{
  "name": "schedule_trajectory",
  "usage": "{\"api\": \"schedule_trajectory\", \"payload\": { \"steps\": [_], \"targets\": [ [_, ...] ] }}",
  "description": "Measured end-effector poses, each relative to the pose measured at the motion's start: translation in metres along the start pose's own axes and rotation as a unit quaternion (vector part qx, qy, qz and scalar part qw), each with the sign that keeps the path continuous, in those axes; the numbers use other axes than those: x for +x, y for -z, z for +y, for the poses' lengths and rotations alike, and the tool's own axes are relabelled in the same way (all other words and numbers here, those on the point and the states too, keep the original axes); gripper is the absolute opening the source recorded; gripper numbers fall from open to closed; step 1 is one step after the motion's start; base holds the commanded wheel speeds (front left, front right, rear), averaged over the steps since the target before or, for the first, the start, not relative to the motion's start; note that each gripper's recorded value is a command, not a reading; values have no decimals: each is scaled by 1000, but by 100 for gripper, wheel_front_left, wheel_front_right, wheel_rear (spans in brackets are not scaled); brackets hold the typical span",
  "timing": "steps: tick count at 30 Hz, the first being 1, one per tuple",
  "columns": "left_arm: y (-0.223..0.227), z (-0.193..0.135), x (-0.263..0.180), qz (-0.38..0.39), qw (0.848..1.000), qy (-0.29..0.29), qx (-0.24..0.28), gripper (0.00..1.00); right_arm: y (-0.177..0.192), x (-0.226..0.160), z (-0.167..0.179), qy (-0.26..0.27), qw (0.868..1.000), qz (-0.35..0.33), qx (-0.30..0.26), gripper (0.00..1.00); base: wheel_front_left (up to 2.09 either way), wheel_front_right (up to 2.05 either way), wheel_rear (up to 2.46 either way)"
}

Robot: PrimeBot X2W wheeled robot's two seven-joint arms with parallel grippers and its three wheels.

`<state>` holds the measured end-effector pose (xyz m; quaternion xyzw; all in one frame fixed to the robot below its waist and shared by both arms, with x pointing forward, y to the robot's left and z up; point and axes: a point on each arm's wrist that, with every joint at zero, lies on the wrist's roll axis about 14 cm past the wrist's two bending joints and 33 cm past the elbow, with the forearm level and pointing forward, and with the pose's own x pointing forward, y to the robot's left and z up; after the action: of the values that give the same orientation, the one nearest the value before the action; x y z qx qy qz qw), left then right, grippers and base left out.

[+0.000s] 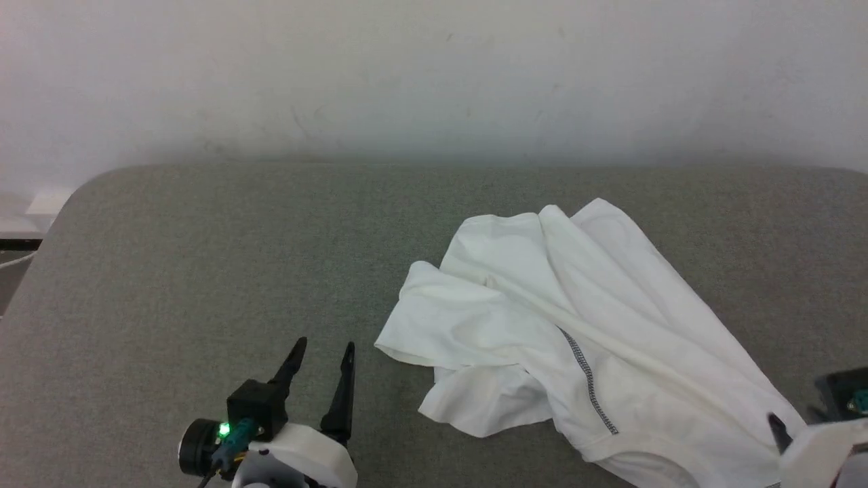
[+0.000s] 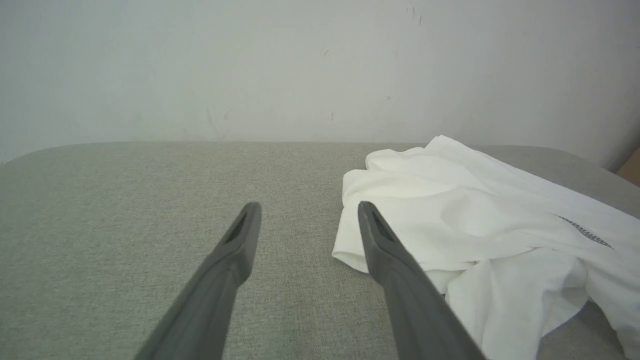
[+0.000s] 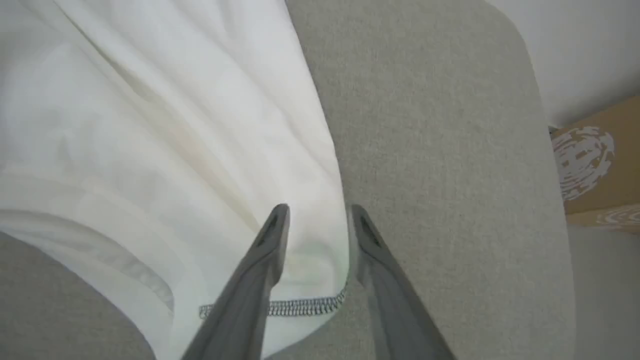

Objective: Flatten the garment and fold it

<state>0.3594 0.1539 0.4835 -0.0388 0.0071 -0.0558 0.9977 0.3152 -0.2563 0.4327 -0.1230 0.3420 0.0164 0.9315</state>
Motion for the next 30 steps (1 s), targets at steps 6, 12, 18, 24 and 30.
{"api": "schedule_trajectory", "payload": {
  "steps": [6, 12, 18, 24, 30],
  "targets": [
    [16, -21, 15, 55, 998, 32, -28, 100, -86, -12, 7, 1, 981, -193, 22, 100, 0, 0, 0],
    [41, -34, 40, 160, 985, 52, -20, 100, -129, -26, 6, 15, 953, -302, 30, 100, 0, 0, 0],
    [71, -29, 63, 256, 966, 47, 15, 100, -118, -13, 10, 19, 954, -296, 47, 100, 0, 0, 0],
    [98, -30, 71, 315, 946, 62, 39, 0, -95, 3, 9, 27, 961, -266, 64, 100, 0, 0, 0],
    [67, -15, 90, 223, 974, 27, 14, 0, -80, 9, 5, 37, 966, -246, 70, 100, 0, 0, 0]
  ]
}}
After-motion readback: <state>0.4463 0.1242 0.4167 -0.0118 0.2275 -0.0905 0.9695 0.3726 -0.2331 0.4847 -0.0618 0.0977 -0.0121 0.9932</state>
